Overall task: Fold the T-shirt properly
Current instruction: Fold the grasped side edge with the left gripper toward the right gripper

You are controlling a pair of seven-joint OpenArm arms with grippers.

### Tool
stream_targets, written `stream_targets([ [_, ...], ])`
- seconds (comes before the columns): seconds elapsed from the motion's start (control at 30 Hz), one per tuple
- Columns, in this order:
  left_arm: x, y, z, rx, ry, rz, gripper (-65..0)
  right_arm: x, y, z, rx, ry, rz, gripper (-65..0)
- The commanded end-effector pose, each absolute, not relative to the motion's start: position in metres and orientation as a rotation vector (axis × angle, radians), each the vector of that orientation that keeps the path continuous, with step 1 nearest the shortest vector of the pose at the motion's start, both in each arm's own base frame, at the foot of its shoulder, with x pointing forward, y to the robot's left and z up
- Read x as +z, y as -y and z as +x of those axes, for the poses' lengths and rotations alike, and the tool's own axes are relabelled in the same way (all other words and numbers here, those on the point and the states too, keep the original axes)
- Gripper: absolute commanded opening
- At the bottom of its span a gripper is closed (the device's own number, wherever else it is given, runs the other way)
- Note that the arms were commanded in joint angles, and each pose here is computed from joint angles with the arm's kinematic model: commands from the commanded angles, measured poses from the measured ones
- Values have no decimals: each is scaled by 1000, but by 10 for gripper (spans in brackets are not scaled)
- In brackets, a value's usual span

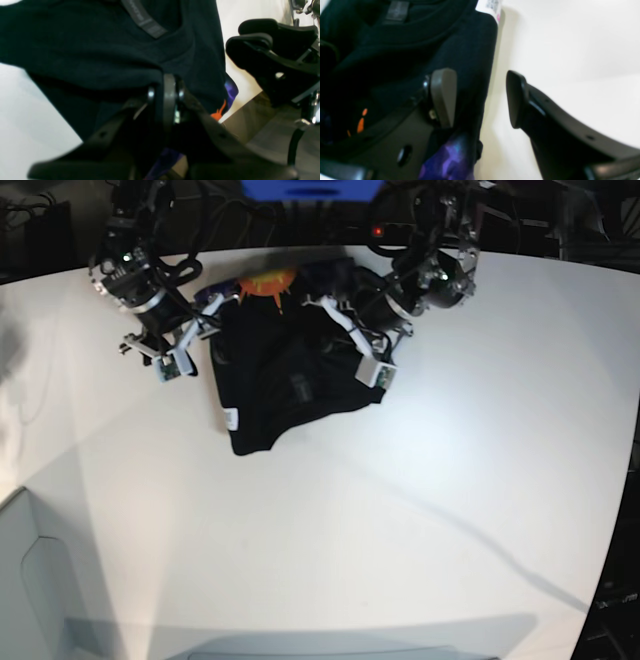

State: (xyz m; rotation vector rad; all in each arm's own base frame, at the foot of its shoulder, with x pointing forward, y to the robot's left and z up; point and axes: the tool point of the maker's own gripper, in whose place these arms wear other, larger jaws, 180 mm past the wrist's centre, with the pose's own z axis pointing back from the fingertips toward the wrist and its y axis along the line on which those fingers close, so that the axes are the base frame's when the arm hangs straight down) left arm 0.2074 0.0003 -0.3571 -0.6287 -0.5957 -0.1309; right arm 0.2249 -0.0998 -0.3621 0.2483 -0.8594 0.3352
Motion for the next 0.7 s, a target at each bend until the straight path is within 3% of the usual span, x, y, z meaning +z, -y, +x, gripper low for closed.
stream_targets([
  [0.0,-349,2,211,-129,621,-649,-650,-352,96,229,350,903,264,-348],
  [0.43,-377,-18,214,-49,563,-609,-645,-351,70,222,406,896,322,-348],
  [0.67,-377,-34,217,-12,578,-582,-486,-349,43,210,485,880,382,-342],
])
